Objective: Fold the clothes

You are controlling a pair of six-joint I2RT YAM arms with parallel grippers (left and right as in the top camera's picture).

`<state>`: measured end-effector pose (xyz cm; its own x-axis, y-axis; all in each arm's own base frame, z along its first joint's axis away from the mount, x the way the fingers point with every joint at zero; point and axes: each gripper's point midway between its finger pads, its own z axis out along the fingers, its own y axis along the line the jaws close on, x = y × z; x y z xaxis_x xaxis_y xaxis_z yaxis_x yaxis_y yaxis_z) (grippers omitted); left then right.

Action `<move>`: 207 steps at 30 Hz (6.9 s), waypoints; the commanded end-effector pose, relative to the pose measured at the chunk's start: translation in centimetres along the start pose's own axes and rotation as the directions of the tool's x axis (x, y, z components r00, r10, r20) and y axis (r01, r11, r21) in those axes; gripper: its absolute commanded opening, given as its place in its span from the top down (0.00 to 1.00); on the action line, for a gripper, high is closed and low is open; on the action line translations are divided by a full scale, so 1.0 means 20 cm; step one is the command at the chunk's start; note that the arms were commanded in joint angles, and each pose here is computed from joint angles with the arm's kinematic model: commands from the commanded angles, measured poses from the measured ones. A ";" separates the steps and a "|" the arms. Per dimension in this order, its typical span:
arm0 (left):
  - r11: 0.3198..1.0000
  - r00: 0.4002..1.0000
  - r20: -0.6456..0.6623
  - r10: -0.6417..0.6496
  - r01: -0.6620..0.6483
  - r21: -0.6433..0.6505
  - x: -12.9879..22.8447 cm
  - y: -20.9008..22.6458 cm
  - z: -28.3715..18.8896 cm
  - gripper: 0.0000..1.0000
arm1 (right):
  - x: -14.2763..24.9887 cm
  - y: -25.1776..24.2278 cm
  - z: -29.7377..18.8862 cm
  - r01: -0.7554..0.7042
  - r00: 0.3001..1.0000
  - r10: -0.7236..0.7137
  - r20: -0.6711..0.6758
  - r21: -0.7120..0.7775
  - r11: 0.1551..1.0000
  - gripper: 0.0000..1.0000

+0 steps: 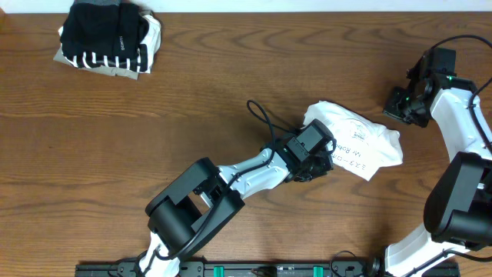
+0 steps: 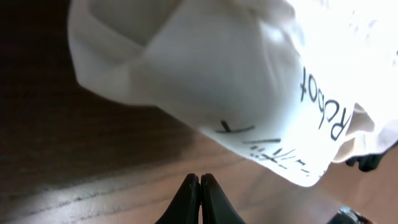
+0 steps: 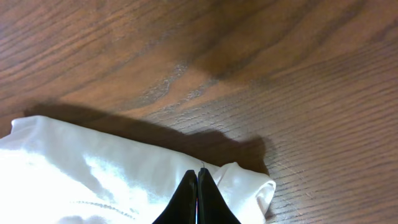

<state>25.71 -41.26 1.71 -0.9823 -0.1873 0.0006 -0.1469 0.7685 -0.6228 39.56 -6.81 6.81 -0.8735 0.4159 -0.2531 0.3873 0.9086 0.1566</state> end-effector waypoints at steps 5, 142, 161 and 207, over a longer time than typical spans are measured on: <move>1.000 0.997 0.073 0.001 0.000 -0.009 -0.06 0.00 0.00 0.94 | 0.02 0.03 0.01 -0.008 1.000 0.008 -0.008 0.002 1.000 0.97; 0.677 0.707 0.023 0.707 -0.686 0.267 -0.46 -0.01 -0.12 0.02 | 0.57 0.26 -0.61 0.039 0.989 -0.061 -0.135 -0.157 0.987 0.01; 0.720 0.747 0.027 0.665 -0.650 0.245 -0.45 0.04 0.12 0.02 | 0.60 0.27 -0.60 0.067 0.985 -0.090 -0.146 -0.159 0.985 0.01; 0.873 0.715 0.562 0.415 -0.487 -0.025 -1.48 0.14 -0.89 0.94 | 0.61 0.27 -0.59 0.072 0.983 -0.097 -0.157 -0.156 0.985 0.01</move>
<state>50.62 -25.09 11.20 -0.7604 -0.1183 -0.6386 0.3518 0.7515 -0.5581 27.73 2.43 15.63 -0.9362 0.3341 -0.1088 0.2925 0.9126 0.2855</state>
